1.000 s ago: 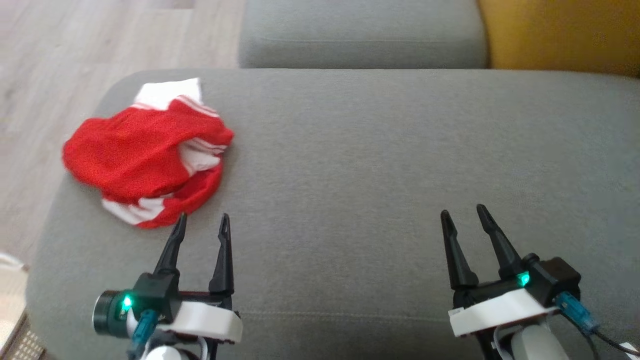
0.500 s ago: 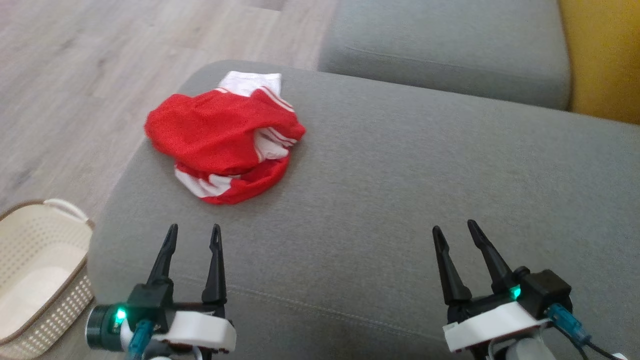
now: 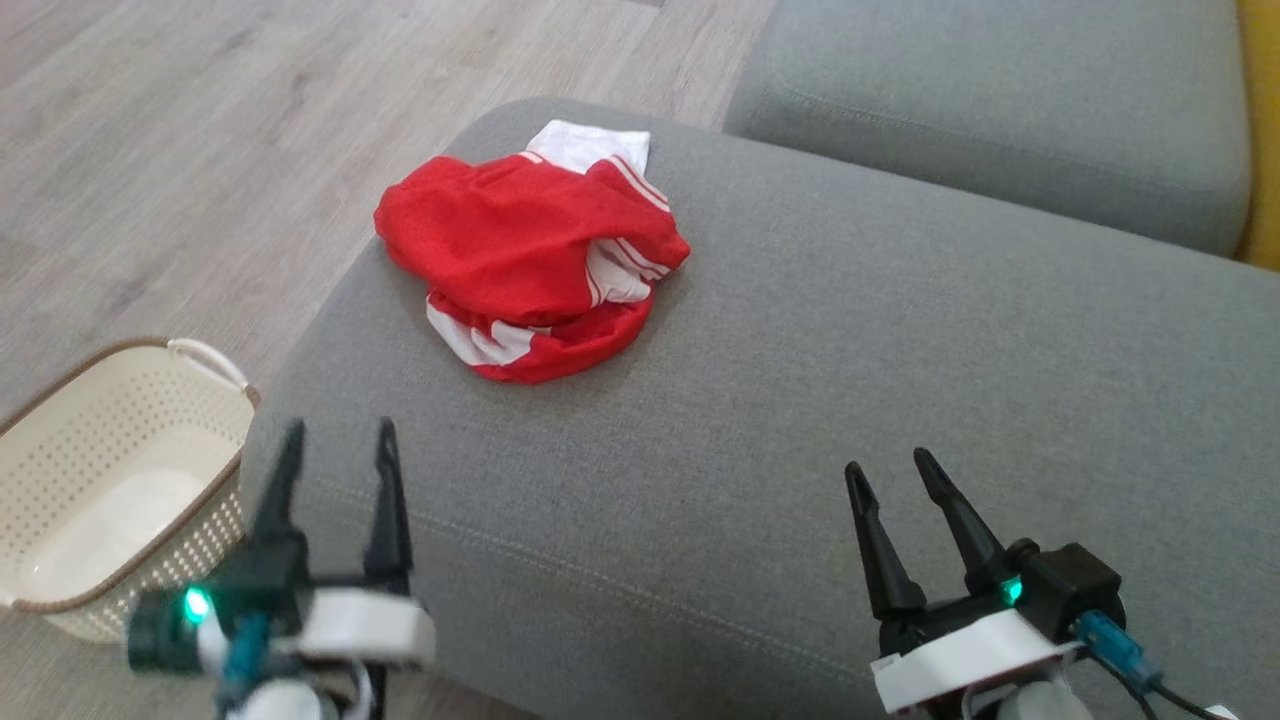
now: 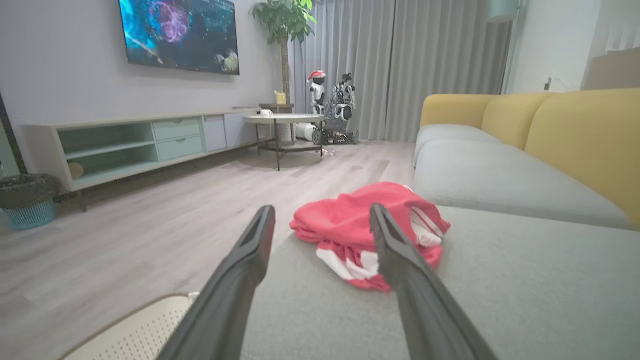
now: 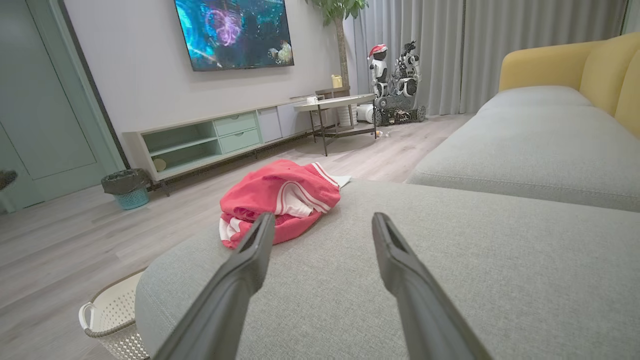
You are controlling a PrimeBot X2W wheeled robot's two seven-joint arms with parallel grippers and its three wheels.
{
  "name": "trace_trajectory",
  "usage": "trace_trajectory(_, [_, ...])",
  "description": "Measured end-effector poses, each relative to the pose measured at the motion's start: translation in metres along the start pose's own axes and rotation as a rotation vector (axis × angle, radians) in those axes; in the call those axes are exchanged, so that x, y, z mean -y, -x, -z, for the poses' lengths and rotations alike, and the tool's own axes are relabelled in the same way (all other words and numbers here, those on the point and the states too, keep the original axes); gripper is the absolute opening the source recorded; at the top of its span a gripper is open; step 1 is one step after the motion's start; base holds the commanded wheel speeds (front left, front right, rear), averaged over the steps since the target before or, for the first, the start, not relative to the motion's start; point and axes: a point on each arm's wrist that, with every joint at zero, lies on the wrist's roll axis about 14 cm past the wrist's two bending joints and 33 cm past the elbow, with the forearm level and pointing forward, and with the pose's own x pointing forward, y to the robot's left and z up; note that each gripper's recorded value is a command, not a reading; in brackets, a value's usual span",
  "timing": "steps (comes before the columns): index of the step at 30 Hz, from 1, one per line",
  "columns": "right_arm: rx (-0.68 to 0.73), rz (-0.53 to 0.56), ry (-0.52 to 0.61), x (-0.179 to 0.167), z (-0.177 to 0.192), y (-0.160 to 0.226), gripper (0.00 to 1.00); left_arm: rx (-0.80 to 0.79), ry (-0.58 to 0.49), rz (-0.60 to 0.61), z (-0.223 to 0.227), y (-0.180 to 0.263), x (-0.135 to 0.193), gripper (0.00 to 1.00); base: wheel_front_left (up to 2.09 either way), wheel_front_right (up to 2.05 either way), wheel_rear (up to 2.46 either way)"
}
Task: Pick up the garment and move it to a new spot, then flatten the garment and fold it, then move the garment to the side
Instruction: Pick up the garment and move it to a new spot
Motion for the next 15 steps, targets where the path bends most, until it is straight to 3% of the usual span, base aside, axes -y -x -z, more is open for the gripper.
trace_trajectory(6, [-0.029,-0.006,-0.006,0.002,0.012,-0.004,1.00,0.165,-0.044,-0.007,-0.052,-0.050,-0.010,1.00,0.00,0.00,0.00])
trace_trajectory(10, [-0.017,0.008,0.023,0.021,0.011,-0.024,1.00,0.270,-0.061,0.049,-0.088,-0.099,0.004,1.00,0.00,0.00,0.00])
trace_trajectory(15, [-0.029,0.062,0.030,0.056,0.025,-0.041,1.00,0.183,-0.032,0.146,-0.061,-0.171,0.032,1.00,0.00,0.00,0.00])
